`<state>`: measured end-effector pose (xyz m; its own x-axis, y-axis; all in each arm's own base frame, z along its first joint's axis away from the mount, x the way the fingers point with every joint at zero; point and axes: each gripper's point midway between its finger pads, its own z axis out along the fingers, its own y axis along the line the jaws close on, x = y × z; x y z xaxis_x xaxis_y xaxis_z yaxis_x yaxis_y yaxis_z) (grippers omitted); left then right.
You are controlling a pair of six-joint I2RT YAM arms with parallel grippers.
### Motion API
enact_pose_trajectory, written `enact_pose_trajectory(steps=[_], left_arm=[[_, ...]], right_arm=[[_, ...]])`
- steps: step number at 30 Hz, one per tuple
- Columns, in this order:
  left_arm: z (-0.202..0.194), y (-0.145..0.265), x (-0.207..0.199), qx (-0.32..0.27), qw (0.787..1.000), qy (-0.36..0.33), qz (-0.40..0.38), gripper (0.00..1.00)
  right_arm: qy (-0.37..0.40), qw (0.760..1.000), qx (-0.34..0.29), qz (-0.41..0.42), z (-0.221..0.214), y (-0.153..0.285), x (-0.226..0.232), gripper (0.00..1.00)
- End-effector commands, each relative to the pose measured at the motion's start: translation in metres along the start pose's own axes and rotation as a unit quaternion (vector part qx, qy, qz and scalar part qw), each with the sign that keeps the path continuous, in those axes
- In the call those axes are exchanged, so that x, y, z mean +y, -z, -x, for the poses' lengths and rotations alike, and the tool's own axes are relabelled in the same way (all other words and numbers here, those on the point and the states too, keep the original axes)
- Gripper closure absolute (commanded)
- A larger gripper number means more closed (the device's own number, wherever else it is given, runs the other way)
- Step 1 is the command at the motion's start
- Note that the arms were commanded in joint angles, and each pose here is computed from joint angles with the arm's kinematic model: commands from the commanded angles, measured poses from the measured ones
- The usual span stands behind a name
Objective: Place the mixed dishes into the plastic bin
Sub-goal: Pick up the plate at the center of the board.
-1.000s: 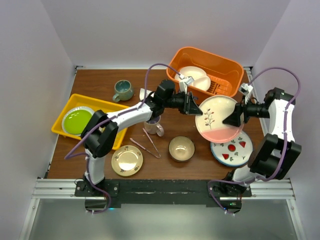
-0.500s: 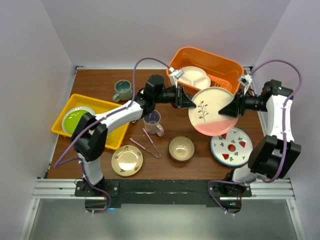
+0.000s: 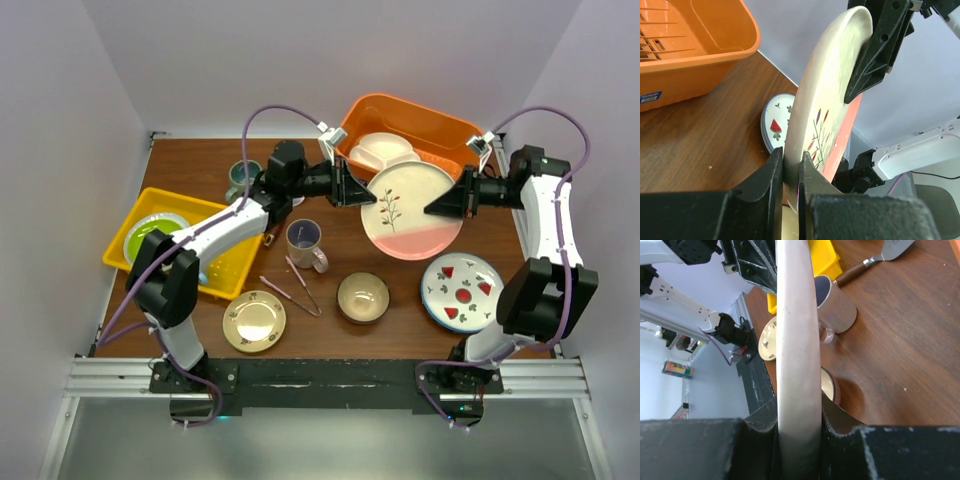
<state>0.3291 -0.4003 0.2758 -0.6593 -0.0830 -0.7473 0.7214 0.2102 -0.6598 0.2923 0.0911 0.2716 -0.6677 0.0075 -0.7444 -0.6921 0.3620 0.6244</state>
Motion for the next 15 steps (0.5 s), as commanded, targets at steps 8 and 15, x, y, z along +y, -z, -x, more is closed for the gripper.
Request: enact_pose_trajectory(steps=[8, 15], left_arm=[[0.099, 0.055, -0.025, -0.125, 0.990, -0.070, 0.009, 0.42], [0.144, 0.121, -0.005, -0.182, 0.958, -0.173, 0.139, 0.29]], right_arm=[[-0.029, 0.994, -0.054, 0.088, 0.056, -0.007, 0.033, 1.00], [-0.020, 0.993, -0.061, 0.094, 0.076, -0.008, 0.017, 1.00]])
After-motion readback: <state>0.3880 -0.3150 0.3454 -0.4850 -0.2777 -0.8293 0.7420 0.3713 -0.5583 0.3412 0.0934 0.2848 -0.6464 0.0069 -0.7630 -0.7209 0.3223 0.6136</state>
